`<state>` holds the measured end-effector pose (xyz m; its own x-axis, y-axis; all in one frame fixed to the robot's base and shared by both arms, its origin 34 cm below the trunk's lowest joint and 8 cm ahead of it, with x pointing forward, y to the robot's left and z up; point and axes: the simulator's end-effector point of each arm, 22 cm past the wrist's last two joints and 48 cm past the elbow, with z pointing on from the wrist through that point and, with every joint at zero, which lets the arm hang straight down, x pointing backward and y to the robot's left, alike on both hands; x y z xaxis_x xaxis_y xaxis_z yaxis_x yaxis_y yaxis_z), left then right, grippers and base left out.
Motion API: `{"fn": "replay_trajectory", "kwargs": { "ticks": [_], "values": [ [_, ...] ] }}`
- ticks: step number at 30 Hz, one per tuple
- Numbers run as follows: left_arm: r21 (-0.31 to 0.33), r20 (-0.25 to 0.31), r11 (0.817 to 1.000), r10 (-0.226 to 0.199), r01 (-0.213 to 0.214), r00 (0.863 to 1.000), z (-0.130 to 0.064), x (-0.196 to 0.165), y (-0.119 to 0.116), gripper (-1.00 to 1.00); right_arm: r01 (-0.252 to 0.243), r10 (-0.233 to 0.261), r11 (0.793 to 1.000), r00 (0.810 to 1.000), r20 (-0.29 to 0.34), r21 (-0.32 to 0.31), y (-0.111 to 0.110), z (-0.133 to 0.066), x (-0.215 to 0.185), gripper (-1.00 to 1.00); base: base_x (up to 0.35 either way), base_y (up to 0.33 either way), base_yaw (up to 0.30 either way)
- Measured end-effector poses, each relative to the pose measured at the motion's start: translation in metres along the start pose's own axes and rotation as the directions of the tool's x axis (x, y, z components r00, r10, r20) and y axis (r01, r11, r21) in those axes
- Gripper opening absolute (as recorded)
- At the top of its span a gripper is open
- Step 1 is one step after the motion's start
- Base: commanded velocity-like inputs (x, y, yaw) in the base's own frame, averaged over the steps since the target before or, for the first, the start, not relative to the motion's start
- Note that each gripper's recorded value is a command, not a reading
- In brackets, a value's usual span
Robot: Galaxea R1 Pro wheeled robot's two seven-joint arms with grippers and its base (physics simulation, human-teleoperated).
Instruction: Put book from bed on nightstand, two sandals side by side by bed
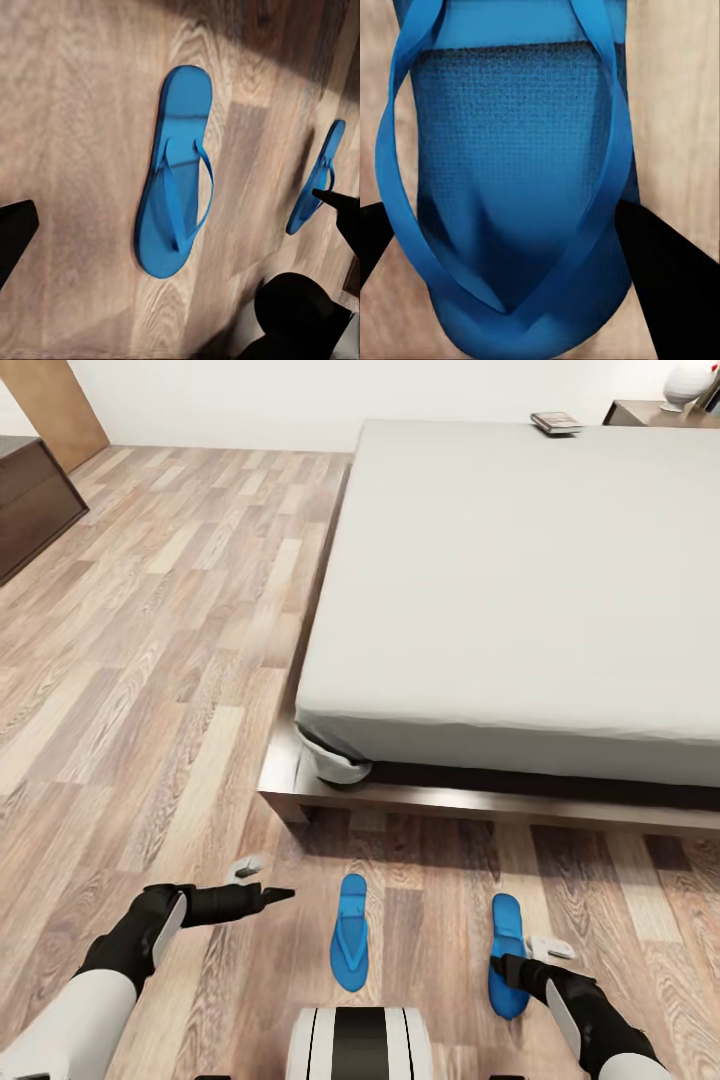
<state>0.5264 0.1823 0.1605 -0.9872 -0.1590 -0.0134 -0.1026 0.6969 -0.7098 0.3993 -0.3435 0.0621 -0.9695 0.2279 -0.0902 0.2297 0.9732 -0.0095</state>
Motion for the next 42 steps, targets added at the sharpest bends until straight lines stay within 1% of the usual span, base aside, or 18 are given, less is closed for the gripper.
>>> {"fn": "replay_trajectory", "kwargs": {
  "ticks": [2, 8, 19, 21, 22, 24, 25, 26, 28, 30, 33, 35, 39, 42],
  "values": [
    [0.000, -0.011, 1.000, -0.014, 0.014, 1.000, 0.002, 0.007, 0.003, 1.00, -0.001, 0.001, 1.000, 1.000, 0.000, 0.000, 0.000, 0.000, 0.000, -1.00, 0.000, 0.316, 0.000],
    [-0.006, -0.020, 1.000, -0.025, 0.025, 0.999, 0.002, 0.013, 0.008, 1.00, 0.000, 0.000, 1.000, 1.000, 0.000, 0.001, -0.001, 0.000, 0.000, -1.00, 0.001, 0.317, 0.000],
    [-0.012, -0.024, 1.000, -0.028, 0.027, 0.999, 0.003, 0.014, 0.009, 1.00, 0.001, -0.001, 1.000, 1.000, 0.003, 0.004, -0.001, 0.000, -0.001, -1.00, 0.063, 0.305, 0.000],
    [-0.012, -0.024, 1.000, -0.027, 0.027, 0.999, 0.002, 0.014, 0.009, 1.00, 0.002, -0.003, 1.000, 1.000, 0.021, 0.013, -0.003, -0.002, -0.010, -1.00, 0.025, 0.106, 0.000],
    [-0.011, -0.024, 1.000, -0.027, 0.027, 0.999, 0.002, 0.014, 0.009, 1.00, 0.003, -0.005, 0.999, 0.999, 0.046, 0.042, -0.006, -0.004, -0.021, -1.00, 0.011, 0.046, 0.000],
    [-0.010, -0.023, 1.000, -0.028, 0.028, 0.999, 0.003, 0.014, 0.009, 1.00, -0.005, -0.002, 0.994, 0.997, 0.072, 0.108, -0.014, -0.008, -0.032, -1.00, 0.005, 0.022, 0.000],
    [-0.007, -0.023, 1.000, -0.028, 0.028, 0.999, 0.003, 0.014, 0.008, 1.00, -0.019, 0.005, 0.987, 0.996, 0.090, 0.160, -0.014, -0.011, -0.039, -1.00, 0.002, 0.010, 0.000],
    [-0.006, -0.022, 1.000, -0.029, 0.028, 0.999, 0.003, 0.014, 0.008, 1.00, -0.028, 0.009, 0.982, 0.995, 0.102, 0.186, -0.012, -0.013, -0.043, -1.00, 0.001, 0.006, 0.000],
    [-0.005, -0.022, 1.000, -0.029, 0.029, 0.999, 0.003, 0.014, 0.007, 1.00, -0.038, 0.012, 0.976, 0.993, 0.120, 0.215, -0.008, -0.017, -0.050, -1.00, 0.001, 0.003, 0.000],
    [-0.002, -0.021, 1.000, -0.030, 0.030, 0.999, 0.003, 0.013, 0.007, 1.00, -0.024, -0.004, 0.975, 0.992, 0.125, 0.221, -0.001, -0.019, -0.054, -1.00, 0.000, 0.001, 0.000],
    [0.015, -0.007, 0.999, -0.042, 0.042, 0.999, 0.003, 0.010, 0.003, 1.00, 0.049, -0.077, 0.977, 0.989, 0.128, 0.208, 0.020, -0.018, -0.059, -1.00, 0.000, 0.000, 0.000],
    [0.032, 0.008, 0.998, -0.054, 0.053, 0.999, 0.004, 0.007, -0.001, 1.00, 0.079, -0.106, 0.976, 0.986, 0.129, 0.202, 0.028, -0.018, -0.060, -1.00, 0.000, 0.000, 0.000],
    [0.062, 0.036, 0.995, -0.078, 0.076, 0.996, 0.004, 0.000, -0.007, 1.00, 0.098, -0.125, 0.976, 0.984, 0.129, 0.197, 0.034, -0.018, -0.060, -1.00, 0.000, 0.019, 0.000],
    [0.067, 0.039, 0.994, -0.083, 0.081, 0.996, 0.004, 0.000, -0.008, 1.00, 0.100, -0.127, 0.976, 0.984, 0.129, 0.196, 0.035, -0.018, -0.060, -1.00, 0.000, 0.039, 0.000]
  ]
}}
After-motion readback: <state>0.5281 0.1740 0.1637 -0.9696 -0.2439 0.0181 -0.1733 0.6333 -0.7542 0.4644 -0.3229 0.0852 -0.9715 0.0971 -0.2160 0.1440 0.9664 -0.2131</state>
